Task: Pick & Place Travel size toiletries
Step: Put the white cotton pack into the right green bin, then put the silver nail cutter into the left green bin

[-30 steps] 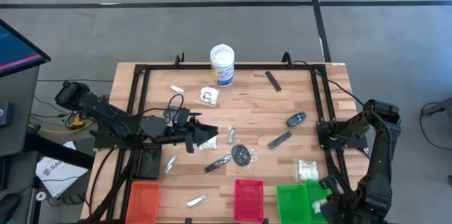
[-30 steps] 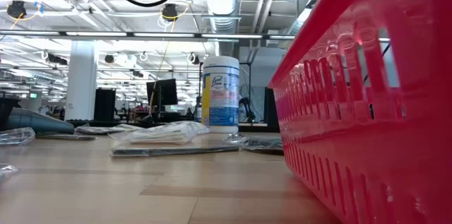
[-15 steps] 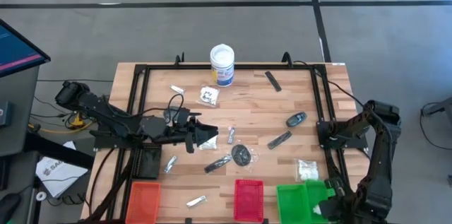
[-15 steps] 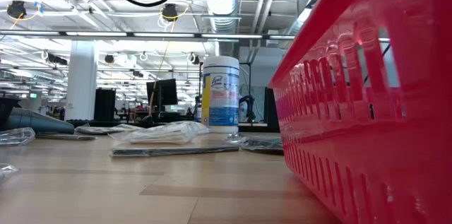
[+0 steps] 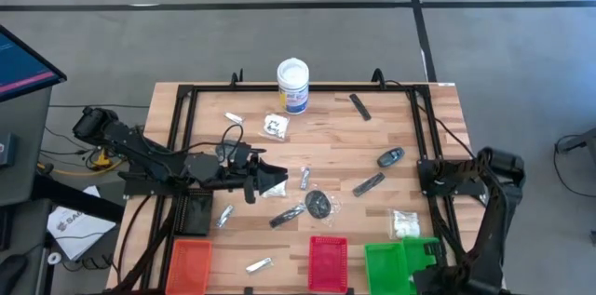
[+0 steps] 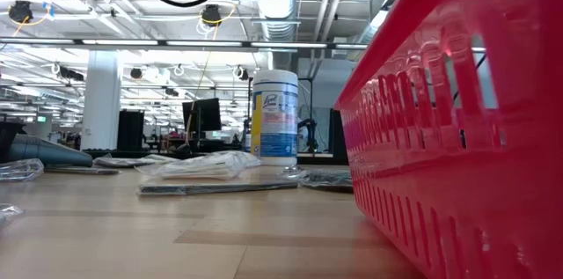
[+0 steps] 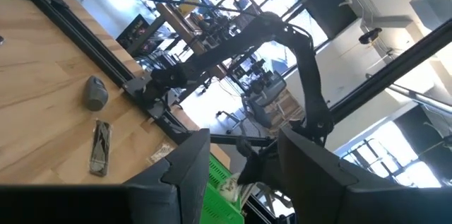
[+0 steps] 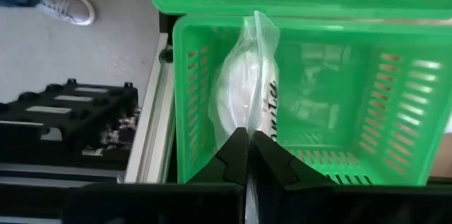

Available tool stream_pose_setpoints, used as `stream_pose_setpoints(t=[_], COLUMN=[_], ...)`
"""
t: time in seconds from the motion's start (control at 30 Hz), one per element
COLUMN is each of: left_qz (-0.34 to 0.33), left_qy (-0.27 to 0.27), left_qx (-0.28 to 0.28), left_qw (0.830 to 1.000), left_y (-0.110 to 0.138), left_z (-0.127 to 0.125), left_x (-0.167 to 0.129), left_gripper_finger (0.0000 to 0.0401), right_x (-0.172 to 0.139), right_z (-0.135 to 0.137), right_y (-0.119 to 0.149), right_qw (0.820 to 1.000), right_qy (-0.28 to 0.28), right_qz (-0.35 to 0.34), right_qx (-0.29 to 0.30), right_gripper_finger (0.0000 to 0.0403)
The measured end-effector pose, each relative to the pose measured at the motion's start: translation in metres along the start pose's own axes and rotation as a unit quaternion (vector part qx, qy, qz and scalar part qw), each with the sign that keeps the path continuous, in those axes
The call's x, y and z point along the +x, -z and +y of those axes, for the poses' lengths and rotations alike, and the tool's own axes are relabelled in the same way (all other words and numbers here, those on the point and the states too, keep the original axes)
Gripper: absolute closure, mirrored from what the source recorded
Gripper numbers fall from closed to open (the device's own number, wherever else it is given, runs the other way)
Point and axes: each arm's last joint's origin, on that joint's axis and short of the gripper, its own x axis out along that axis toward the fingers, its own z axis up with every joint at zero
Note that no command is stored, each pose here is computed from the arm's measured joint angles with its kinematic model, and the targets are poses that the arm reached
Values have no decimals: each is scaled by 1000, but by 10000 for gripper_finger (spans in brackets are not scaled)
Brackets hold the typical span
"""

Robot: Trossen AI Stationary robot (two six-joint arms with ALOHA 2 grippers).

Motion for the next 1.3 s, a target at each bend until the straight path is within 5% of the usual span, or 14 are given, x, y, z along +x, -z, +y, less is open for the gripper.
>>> stream_pose_setpoints(t=[0.4, 0.73, 1.3], left_qz=[0, 0, 4], left_qy=[0, 0, 4], left_qx=[7, 15, 17], left_qw=[1000, 1000, 1000], left_y=[0, 0, 0], left_z=[0, 0, 0], left_x=[0, 0, 0], left_gripper_finger=[238, 238, 238], right_x=[-3, -3, -25], right_z=[13, 12, 15], right_y=[-1, -1, -4], right_qw=[997, 997, 996], right_qy=[-71, -69, -69], right_qz=[-8, 4, 6], right_qx=[19, 41, 54], right_gripper_finger=[403, 399, 275])
